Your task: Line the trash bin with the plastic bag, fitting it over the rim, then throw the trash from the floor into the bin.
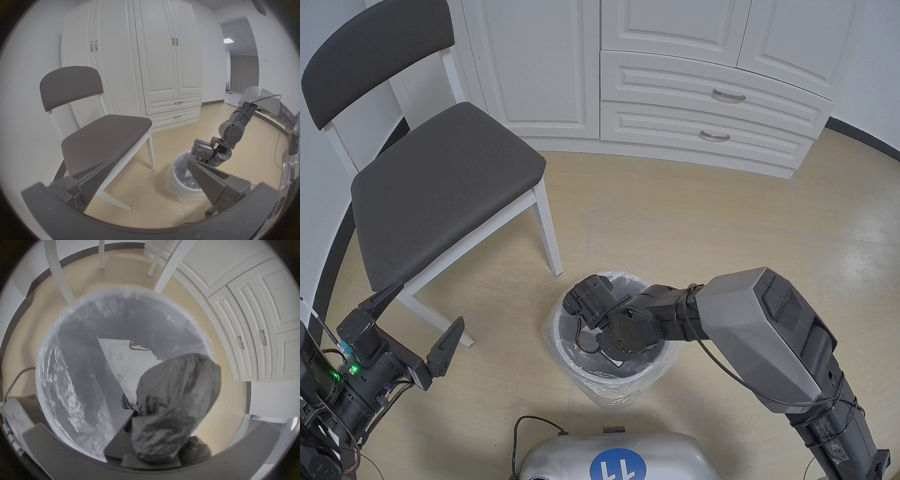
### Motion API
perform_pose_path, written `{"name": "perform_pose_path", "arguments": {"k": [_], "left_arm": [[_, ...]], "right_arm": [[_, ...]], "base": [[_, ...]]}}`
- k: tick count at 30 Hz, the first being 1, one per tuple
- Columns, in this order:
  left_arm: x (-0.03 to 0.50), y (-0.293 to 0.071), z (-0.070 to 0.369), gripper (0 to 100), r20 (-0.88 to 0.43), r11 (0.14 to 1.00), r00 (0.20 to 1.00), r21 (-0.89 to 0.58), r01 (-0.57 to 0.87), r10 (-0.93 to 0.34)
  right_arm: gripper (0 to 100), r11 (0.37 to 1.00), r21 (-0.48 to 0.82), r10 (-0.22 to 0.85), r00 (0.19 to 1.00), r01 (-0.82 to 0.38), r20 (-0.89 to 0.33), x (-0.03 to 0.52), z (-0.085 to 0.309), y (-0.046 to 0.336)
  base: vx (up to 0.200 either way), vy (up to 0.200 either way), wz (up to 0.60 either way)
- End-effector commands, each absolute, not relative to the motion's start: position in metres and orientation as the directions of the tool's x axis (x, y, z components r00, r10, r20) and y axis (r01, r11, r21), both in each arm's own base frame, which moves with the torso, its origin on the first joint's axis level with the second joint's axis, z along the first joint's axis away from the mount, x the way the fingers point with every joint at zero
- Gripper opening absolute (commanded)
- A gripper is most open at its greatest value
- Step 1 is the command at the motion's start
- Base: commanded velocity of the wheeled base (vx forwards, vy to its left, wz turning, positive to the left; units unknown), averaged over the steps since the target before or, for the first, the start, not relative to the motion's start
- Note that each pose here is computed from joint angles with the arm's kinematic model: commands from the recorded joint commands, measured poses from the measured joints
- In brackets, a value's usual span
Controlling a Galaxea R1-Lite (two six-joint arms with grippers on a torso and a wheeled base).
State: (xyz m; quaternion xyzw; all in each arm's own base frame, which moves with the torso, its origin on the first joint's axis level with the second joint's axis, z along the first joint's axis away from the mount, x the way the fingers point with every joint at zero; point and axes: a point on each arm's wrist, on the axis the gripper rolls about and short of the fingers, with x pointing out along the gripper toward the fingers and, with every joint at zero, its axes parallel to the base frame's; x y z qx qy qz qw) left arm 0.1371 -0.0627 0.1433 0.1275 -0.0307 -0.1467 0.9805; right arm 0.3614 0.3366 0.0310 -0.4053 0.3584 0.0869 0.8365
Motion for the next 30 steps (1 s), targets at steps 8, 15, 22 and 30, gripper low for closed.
{"name": "perform_pose_path", "arguments": {"k": [8, 15, 22, 30], "left_arm": [[0.135, -0.062, 0.140, 100, 0.006, 0.923, 0.956, 0.261, 0.283, -0.295], [0.135, -0.062, 0.140, 100, 0.008, 0.923, 0.956, 0.261, 0.283, -0.295], [0.135, -0.062, 0.140, 100, 0.006, 0.923, 0.956, 0.261, 0.283, -0.295], [0.135, -0.062, 0.140, 100, 0.008, 0.923, 0.956, 0.261, 0.283, -0.295]], "right_arm": [[100, 0.665, -0.611, -0.134, 0.736, -0.430, -0.663, 0.359, 0.043, 0.339], [100, 0.674, -0.605, -0.108, 0.753, -0.424, -0.649, 0.356, 0.048, 0.346], [100, 0.701, -0.584, -0.078, 0.770, -0.409, -0.633, 0.349, 0.064, 0.352], [100, 0.717, -0.576, -0.065, 0.785, -0.392, -0.616, 0.343, 0.089, 0.345]], "base": [[0.000, 0.000, 0.00], [0.000, 0.000, 0.00], [0.000, 0.000, 0.00], [0.000, 0.000, 0.00]]}}
